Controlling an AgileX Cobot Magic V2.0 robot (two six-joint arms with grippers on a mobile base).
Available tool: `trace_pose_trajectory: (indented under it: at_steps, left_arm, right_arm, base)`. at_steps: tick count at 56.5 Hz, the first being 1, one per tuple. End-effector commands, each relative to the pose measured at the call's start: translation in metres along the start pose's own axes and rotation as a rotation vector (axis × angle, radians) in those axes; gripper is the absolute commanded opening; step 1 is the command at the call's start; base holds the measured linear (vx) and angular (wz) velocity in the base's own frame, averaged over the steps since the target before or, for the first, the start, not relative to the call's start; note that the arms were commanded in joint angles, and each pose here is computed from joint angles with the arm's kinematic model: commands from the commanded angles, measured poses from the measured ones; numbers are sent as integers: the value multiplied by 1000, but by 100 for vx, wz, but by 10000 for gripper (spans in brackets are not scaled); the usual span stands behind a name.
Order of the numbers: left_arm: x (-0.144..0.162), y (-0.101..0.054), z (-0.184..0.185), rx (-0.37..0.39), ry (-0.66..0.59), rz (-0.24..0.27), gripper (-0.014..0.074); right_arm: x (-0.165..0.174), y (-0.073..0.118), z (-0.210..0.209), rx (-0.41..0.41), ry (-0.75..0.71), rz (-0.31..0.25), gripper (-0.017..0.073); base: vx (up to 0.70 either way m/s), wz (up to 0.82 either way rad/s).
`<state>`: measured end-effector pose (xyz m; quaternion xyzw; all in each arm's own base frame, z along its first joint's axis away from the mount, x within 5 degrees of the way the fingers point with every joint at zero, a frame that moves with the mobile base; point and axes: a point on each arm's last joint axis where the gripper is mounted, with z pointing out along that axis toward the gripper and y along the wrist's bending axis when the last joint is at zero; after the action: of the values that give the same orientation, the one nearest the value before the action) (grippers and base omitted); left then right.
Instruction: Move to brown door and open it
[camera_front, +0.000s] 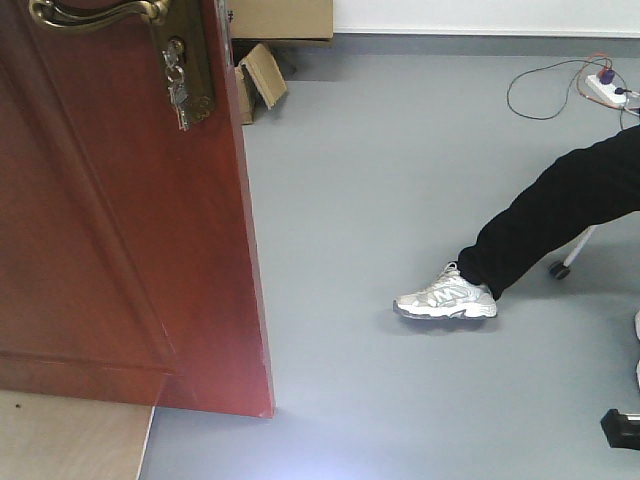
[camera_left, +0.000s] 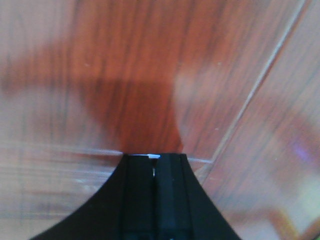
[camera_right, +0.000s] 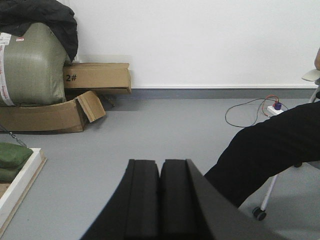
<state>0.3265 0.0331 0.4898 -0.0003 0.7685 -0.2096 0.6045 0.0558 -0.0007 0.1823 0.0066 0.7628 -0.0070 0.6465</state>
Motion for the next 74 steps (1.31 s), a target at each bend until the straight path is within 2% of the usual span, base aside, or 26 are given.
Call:
trace_pose_trajectory:
  at_steps: [1, 74]
  left_arm:
    - [-19, -15, -16, 19, -120, -9, -6]
    - [-19, -15, -16, 19, -120, -9, -6]
  right_arm:
    - [-6, 0, -1, 6, -86, -8, 0]
    - [-6, 0, -1, 6, -86, -8, 0]
  base:
    - [10, -2]
    - [3, -1]
